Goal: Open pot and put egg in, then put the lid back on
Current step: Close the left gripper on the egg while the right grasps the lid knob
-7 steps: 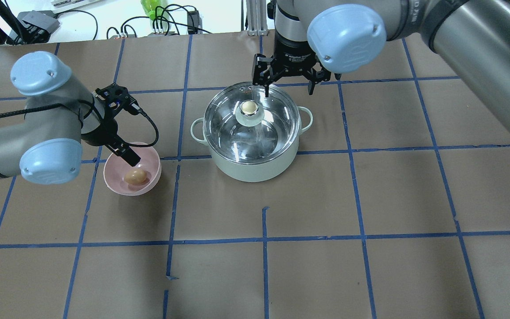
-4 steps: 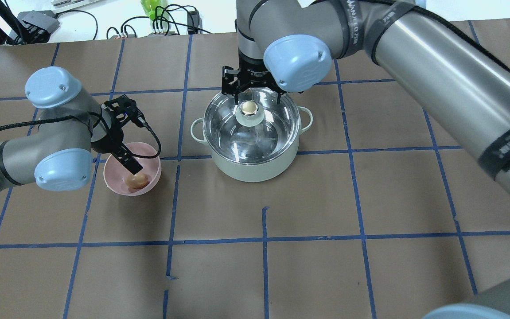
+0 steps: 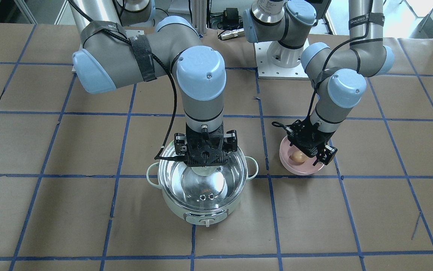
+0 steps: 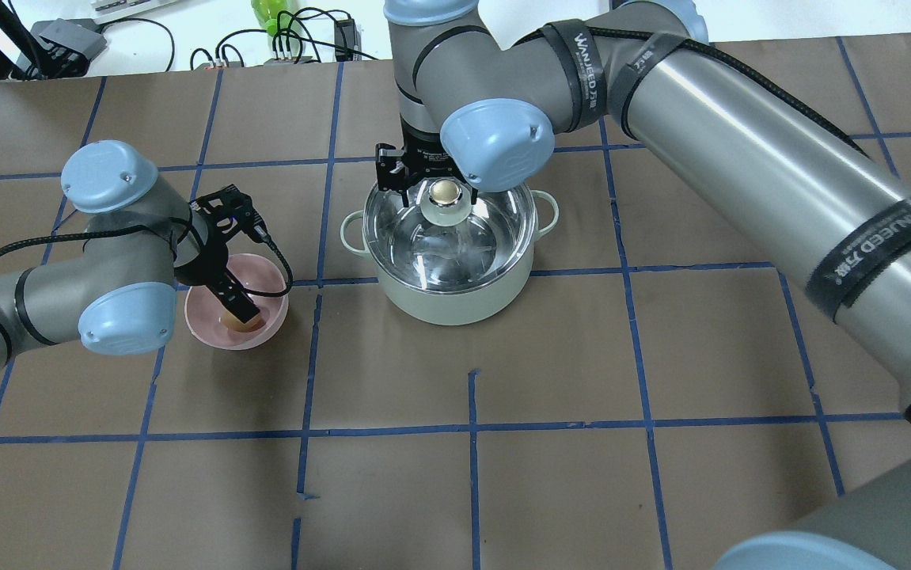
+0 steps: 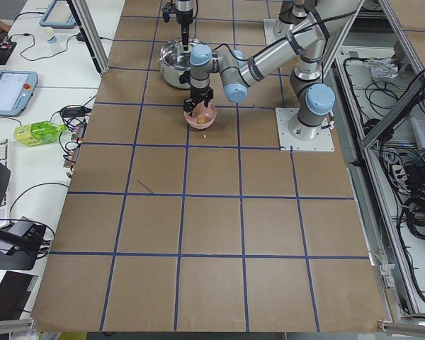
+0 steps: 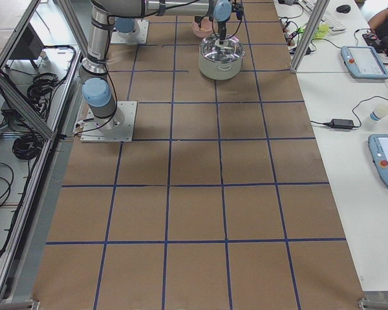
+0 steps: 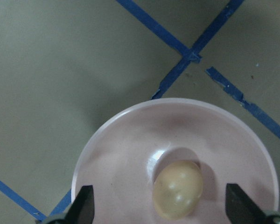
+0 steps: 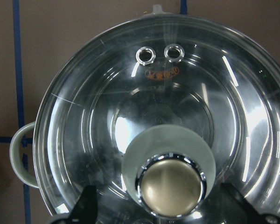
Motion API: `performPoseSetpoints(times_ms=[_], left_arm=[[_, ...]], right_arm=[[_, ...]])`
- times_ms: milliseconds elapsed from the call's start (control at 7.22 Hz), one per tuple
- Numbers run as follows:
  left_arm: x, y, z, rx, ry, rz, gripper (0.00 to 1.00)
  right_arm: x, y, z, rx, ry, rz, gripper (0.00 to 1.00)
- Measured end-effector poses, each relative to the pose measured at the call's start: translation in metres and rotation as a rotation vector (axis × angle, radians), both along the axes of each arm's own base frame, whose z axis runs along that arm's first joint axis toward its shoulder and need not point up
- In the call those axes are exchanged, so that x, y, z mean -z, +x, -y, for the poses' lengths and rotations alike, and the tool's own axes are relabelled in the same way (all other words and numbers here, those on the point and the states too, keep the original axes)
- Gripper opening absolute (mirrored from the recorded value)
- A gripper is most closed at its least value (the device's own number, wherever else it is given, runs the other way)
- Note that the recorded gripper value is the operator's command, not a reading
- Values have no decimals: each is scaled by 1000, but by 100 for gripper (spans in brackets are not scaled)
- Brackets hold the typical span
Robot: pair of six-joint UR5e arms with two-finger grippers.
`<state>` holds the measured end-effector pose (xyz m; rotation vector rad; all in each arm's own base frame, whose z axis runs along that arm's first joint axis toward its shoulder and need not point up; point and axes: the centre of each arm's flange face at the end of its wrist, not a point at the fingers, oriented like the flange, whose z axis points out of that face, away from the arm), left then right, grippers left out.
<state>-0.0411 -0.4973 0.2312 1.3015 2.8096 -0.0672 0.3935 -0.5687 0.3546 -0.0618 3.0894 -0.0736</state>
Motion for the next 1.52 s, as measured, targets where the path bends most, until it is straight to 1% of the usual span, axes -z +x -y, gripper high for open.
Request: performPoseSetpoints(times_ms=[138,277,415,969,1108,1246,1523], left_arm=[[1,0,0,27,-2,2,99],[1,1,0,75,-3,5,99],[1,1,0,105,-2,8,99],[11,8,-3,200,22,8,98],[14,17,-4,204,29,-1,98],[17,22,-5,203,34,-9,98],[22,22,-7,203,40,-26,98]], right_arm=[[2,-2,1,0,-23,-17,90],[8,-5,0,1,-32,-40,90],[13,-7,-1,3,-36,-51,90],[14,-6,-2,14,-45,-38,89],[14,-6,-2,15,-45,-35,87],[14,-5,-3,16,-45,-34,80],[13,-5,-2,13,-45,-33,56]])
